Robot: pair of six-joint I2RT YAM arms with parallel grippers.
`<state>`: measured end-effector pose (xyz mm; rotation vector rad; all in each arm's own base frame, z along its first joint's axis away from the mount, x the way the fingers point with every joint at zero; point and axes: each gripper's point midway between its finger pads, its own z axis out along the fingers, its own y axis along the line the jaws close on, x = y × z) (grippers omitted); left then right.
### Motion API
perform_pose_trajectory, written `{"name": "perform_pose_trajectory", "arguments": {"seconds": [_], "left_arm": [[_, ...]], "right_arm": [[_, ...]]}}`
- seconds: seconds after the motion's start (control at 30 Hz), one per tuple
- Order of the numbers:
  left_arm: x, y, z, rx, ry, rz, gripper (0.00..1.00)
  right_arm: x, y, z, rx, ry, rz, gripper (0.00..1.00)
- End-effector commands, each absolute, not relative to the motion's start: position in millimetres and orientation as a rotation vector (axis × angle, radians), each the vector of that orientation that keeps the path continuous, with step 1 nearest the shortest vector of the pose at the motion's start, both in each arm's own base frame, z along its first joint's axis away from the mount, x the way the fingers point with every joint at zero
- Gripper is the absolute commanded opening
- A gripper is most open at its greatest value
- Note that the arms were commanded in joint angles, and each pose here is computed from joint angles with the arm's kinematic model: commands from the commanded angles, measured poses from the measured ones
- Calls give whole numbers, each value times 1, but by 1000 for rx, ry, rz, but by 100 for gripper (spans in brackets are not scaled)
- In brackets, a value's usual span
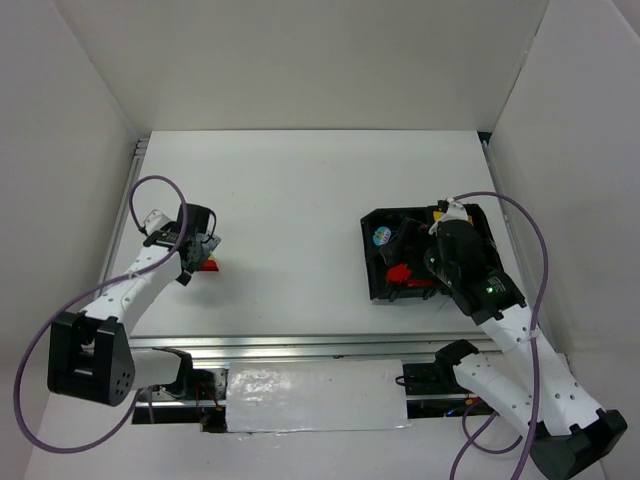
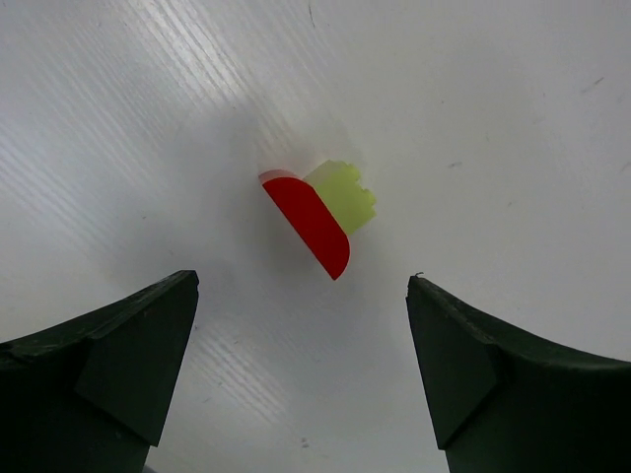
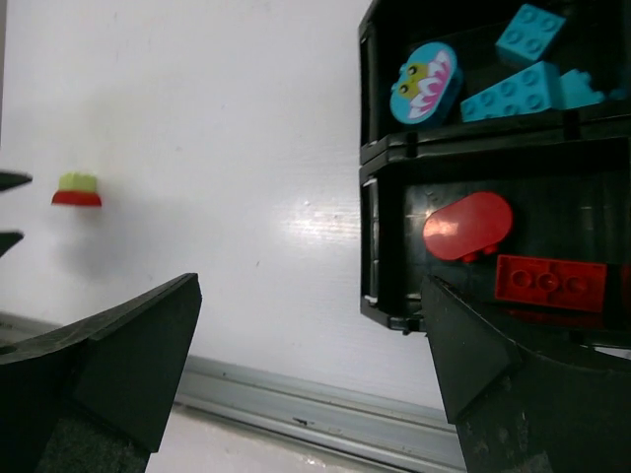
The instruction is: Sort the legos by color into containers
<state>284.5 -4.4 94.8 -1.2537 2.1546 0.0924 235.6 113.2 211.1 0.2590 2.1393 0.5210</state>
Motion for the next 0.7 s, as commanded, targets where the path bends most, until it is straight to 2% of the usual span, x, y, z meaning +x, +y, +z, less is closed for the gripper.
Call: {"name": "perform_pose_trajectory", "arguments": {"seconds": [0.0, 0.27, 0.53, 0.6, 0.63, 0.67], "left_arm": [[300, 3, 88, -1392, 2024, 101, 99], [322, 4, 64, -1475, 2017, 182, 98], [325, 5, 31, -1493, 2065, 263, 88], [327, 2, 23, -1484, 2089, 257, 75], [324, 1, 19, -1474, 2110, 255, 56], [325, -2, 21, -1471, 2109, 226, 42]], "right_arm": [[231, 135, 219, 130, 2128, 638, 100], [223, 141, 215, 66, 2141, 667, 100], [221, 147, 220, 23, 2131, 691, 100], [222, 148, 217, 16, 2145, 688, 100], [222, 148, 216, 18, 2150, 689, 100], [222, 149, 215, 16, 2154, 691, 100]]}}
